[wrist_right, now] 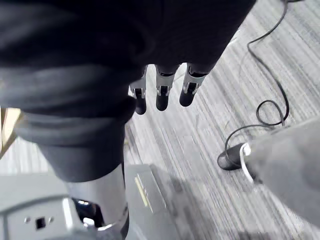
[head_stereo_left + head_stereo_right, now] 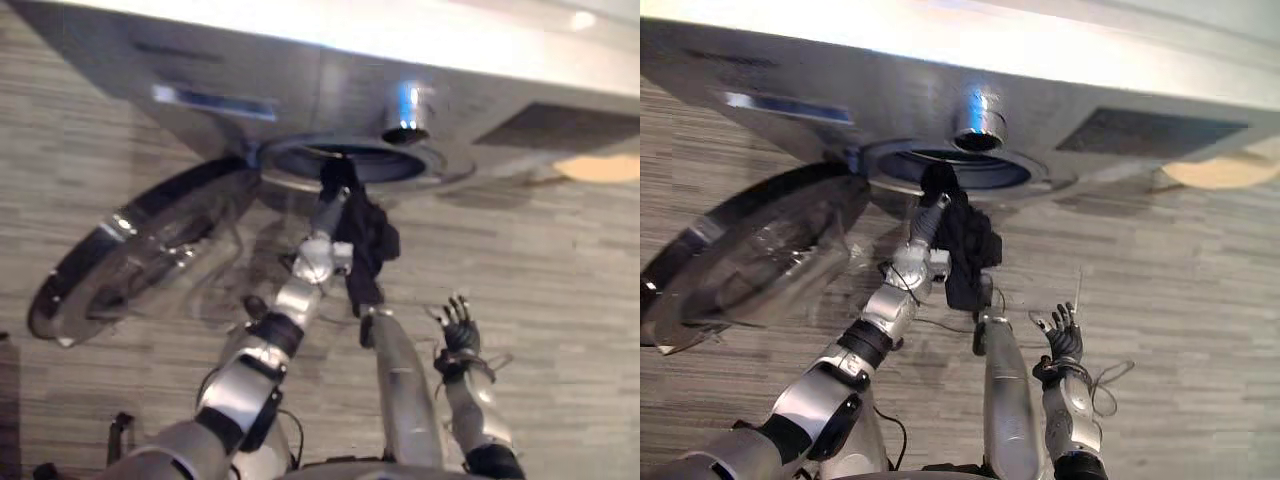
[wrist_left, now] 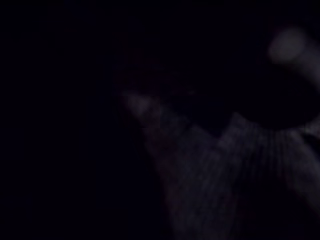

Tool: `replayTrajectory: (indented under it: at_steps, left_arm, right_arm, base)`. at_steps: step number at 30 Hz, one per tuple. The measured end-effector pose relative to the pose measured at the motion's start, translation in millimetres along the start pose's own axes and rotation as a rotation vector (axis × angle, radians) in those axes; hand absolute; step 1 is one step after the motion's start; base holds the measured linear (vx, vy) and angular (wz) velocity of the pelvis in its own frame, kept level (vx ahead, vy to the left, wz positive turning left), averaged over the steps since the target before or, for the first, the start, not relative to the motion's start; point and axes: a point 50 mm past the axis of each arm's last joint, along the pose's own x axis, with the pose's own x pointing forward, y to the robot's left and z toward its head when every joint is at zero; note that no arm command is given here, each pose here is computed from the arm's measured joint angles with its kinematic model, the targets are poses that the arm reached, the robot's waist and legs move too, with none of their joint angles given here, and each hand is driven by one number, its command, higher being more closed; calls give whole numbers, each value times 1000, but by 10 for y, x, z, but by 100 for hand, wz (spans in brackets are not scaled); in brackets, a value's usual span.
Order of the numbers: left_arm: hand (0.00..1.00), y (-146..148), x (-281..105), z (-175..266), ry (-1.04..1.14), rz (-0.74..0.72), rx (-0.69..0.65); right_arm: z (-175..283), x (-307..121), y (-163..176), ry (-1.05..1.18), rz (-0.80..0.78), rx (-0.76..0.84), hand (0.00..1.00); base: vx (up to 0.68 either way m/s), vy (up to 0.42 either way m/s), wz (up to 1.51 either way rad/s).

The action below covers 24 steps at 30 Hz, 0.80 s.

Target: Pick up the laundry basket with both hands and put the clothes into the washing machine.

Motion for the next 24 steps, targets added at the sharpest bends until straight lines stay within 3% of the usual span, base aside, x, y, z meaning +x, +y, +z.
replayTrajectory:
  at_steps: [5, 13, 19, 24]
  left_arm:
    - [100, -37, 323, 659, -154, 35, -79]
    - [100, 603, 637, 1564, -300, 197, -86]
    - [100, 764, 574, 2609, -537, 205, -162]
    - [100, 610, 165, 3607, -884, 149, -190]
  right_arm:
    - [24, -13, 14, -22, -9, 42, 0]
    - [53, -44, 193, -57, 32, 143, 0]
    - [27, -67, 212, -68, 15, 197, 0]
    - [117, -83, 82, -113, -27, 275, 0]
  base:
    - [-60, -52, -35]
    - [-21, 14, -49]
    - [30, 67, -26]
    - [31, 79, -9]
